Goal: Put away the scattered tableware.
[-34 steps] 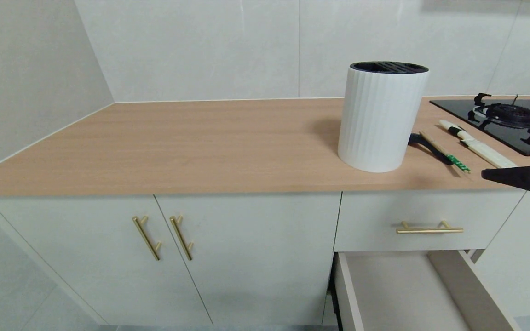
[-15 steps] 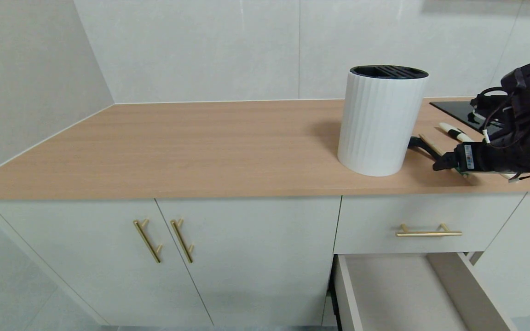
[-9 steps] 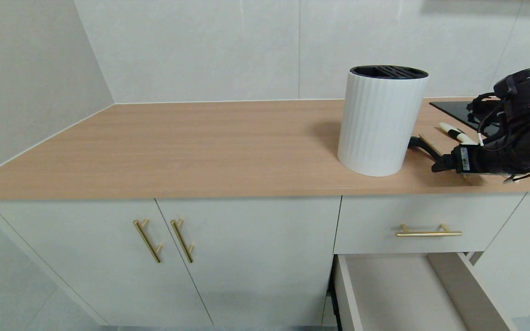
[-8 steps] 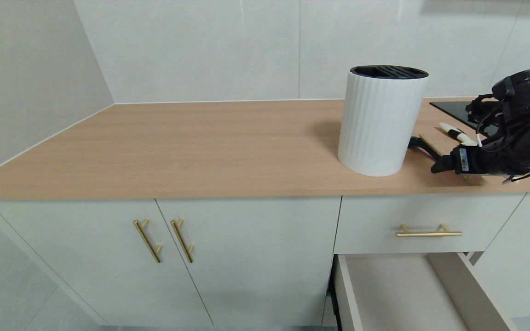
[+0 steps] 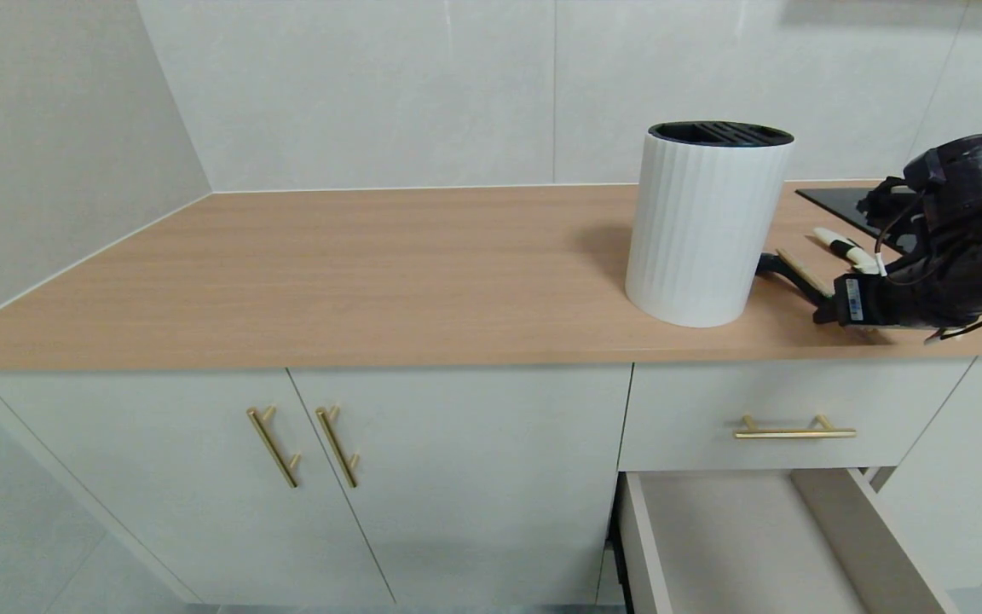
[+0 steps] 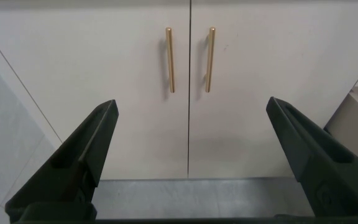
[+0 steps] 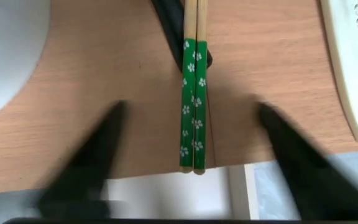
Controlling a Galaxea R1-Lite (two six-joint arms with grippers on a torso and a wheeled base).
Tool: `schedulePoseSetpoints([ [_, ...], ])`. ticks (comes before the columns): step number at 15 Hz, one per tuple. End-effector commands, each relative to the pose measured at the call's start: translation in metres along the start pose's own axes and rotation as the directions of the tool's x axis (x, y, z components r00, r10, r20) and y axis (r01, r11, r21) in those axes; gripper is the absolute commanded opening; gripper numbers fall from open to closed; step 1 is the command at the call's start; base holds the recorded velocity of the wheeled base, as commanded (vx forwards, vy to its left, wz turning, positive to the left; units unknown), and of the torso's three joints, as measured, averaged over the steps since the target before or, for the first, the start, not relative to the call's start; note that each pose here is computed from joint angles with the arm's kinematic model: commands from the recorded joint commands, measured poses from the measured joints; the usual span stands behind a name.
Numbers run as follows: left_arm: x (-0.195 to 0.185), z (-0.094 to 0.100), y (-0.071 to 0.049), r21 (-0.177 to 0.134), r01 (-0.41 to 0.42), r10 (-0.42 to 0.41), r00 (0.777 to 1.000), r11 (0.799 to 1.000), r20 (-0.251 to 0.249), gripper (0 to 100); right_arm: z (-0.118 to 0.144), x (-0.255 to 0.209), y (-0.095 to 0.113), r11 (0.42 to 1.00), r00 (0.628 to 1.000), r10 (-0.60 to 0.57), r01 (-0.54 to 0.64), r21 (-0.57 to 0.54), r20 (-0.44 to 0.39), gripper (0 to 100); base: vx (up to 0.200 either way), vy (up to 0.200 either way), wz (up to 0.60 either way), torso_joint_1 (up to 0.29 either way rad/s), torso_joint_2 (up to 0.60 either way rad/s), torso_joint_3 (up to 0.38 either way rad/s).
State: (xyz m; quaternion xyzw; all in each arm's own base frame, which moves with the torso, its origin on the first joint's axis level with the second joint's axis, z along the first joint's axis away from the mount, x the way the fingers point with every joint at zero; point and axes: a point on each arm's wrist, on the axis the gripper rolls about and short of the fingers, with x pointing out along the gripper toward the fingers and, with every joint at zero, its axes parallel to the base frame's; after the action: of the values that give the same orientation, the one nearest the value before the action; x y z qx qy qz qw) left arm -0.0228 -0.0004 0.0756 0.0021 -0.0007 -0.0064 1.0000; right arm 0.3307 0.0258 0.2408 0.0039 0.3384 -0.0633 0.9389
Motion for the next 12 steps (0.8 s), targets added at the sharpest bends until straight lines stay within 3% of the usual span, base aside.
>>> schedulePoseSetpoints([
  [1, 0.000, 0.000, 0.000, 0.000, 0.000, 0.000, 1.000, 1.000, 0.000, 100, 0.000, -0.001, 0.000, 1.000, 1.000, 0.001, -0.001, 0.000, 0.004, 0, 0.000, 0.000, 0.00, 0.000, 0.00, 0.000],
  [5, 0.000, 0.000, 0.000, 0.000, 0.000, 0.000, 1.000, 1.000, 0.000, 100, 0.001, -0.006, -0.001, 1.000, 1.000, 0.000, 0.000, 0.004, 0.013, 0, 0.000, 0.000, 0.00, 0.000, 0.00, 0.000],
  [8, 0.000, 0.000, 0.000, 0.000, 0.000, 0.000, 1.000, 1.000, 0.000, 100, 0.003, -0.024, -0.006, 0.998, 0.996, -0.063, 0.062, 0.017, 0.057, 0, 0.000, 0.000, 0.00, 0.000, 0.00, 0.000],
  [12, 0.000, 0.000, 0.000, 0.000, 0.000, 0.000, 1.000, 1.000, 0.000, 100, -0.016, -0.107, -0.022, 0.998, 0.982, -0.020, 0.010, 0.056, 0.186, 0, 0.000, 0.000, 0.00, 0.000, 0.00, 0.000],
])
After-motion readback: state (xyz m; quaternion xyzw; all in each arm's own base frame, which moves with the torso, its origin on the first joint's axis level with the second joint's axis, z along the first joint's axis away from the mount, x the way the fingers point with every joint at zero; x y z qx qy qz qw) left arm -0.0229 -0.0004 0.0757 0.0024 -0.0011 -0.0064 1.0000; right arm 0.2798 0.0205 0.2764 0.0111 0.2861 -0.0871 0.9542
